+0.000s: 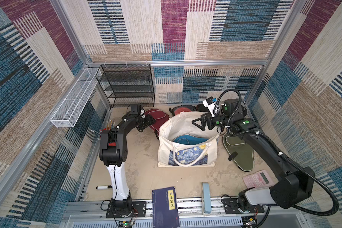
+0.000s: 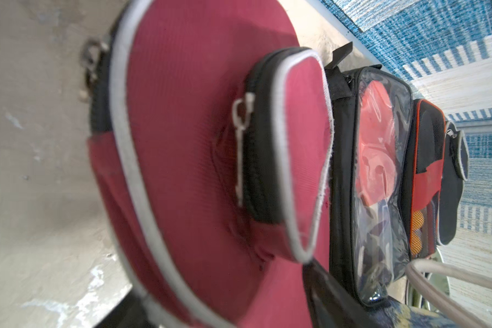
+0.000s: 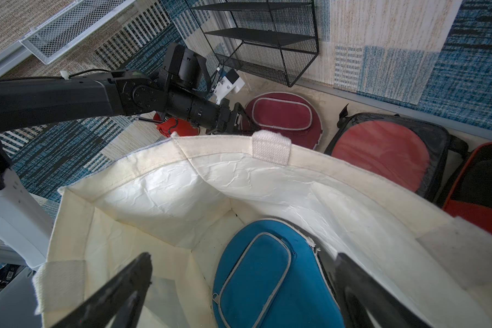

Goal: Remove the ping pong set from the canvas bag
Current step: Place the ping pong set at the center of the board.

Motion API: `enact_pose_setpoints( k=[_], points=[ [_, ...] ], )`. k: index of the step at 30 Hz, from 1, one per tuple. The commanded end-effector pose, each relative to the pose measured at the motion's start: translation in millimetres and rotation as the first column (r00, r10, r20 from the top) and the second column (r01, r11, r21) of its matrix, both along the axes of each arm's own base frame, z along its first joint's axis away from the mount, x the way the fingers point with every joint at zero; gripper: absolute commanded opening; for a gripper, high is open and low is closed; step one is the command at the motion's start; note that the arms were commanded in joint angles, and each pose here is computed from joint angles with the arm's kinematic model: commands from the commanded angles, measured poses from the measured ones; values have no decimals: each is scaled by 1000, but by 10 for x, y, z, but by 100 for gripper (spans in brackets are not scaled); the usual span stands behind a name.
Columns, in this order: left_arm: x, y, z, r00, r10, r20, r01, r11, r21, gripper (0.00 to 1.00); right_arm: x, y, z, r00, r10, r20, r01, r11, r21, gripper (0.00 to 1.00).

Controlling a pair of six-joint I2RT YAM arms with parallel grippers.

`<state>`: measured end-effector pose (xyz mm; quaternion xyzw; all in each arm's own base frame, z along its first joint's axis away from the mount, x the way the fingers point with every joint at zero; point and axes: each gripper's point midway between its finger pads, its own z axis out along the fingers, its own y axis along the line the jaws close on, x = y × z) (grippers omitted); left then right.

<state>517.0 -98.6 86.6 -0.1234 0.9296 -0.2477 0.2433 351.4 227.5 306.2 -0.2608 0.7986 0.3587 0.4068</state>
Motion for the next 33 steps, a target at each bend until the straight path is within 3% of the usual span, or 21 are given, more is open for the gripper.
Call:
enact_pose_setpoints(
  k=[1, 8, 13, 17, 21, 25, 30, 33],
  points=[
    [-9, 82, 133, 999, -29, 26, 27, 996, 84, 83, 9, 25, 69, 1000, 14, 28, -14, 1000, 6, 99],
    [-98, 284, 501, 998, -47, 46, 34, 970, 240, 100, 9, 26, 65, 999, 17, 31, -17, 1000, 4, 99],
    [-191, 303, 853, 993, -69, 93, 41, 960, 277, 99, -9, 19, 81, 999, 16, 37, -17, 1000, 6, 99],
    [-345, 165, 1347, 974, -126, 190, 68, 956, 286, 100, -21, 0, 67, 999, 8, 37, -8, 1000, -1, 99],
    [-647, -144, 1948, 917, -256, 307, 172, 946, 275, 99, -50, -28, 66, 999, 1, 40, 0, 1000, -8, 99],
    [-1013, -513, 2308, 848, -393, 357, 321, 915, 245, 99, -98, -48, 47, 999, -2, 40, 3, 1000, -11, 99],
    [-1400, -1058, 2283, 767, -564, 306, 521, 826, 217, 99, -153, -67, -41, 1000, -8, 20, 8, 1000, -17, 99],
    [-1463, -1222, 2077, 751, -619, 229, 567, 783, 254, 100, -187, -78, -82, 1000, -14, 13, 15, 1000, -24, 99]
  ],
)
